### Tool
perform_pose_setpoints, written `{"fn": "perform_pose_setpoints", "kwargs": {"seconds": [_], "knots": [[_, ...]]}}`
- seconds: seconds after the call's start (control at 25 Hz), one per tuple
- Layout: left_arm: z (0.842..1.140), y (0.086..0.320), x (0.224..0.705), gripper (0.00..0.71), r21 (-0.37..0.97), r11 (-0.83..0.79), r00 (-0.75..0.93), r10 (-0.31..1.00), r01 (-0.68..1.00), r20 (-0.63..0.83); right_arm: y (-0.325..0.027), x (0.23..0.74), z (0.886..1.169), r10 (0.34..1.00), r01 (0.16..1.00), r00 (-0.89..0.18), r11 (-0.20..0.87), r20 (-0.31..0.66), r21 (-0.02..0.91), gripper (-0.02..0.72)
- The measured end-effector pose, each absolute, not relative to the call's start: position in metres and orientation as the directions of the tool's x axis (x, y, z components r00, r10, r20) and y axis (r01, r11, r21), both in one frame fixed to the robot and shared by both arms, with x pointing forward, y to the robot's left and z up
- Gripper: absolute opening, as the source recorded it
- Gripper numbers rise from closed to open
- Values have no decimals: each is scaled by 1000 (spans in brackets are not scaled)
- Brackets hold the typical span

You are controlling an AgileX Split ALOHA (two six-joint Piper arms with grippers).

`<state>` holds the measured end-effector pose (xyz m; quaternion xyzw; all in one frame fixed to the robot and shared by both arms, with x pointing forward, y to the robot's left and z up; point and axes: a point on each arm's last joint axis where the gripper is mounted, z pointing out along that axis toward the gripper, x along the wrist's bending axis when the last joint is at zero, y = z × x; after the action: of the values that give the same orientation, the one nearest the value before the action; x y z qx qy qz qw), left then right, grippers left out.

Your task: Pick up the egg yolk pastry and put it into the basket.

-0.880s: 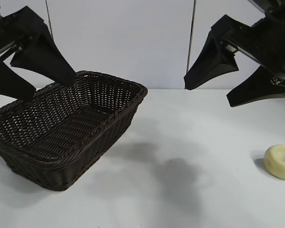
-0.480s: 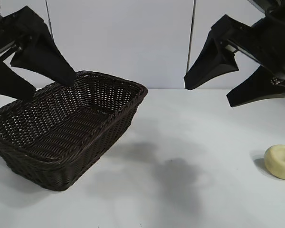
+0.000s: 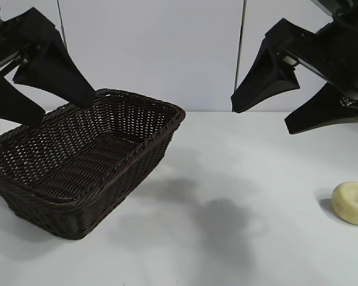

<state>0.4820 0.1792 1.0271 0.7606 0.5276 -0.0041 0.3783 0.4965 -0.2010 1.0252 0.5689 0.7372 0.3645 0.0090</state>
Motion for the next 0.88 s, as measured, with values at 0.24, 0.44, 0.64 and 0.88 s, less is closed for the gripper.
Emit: {"fn": "perform_pose_setpoints", "kwargs": {"seconds": [0.24, 0.44, 0.64, 0.88], "knots": [[1027, 179, 482, 606, 569, -148, 435, 802, 809, -410, -201, 497, 1025, 845, 832, -353, 87, 401, 548, 653], [1027, 179, 480, 606, 489, -45, 317, 812, 871, -490, -201, 497, 1025, 845, 832, -353, 87, 401, 548, 653], [1039, 182, 485, 606, 339, 171, 57, 821, 925, -568, -201, 497, 1025, 846, 832, -353, 88, 401, 548, 653], [1039, 202, 488, 606, 243, 374, -251, 873, 895, -418, -201, 497, 1025, 846, 832, -353, 89, 400, 548, 653]]}}
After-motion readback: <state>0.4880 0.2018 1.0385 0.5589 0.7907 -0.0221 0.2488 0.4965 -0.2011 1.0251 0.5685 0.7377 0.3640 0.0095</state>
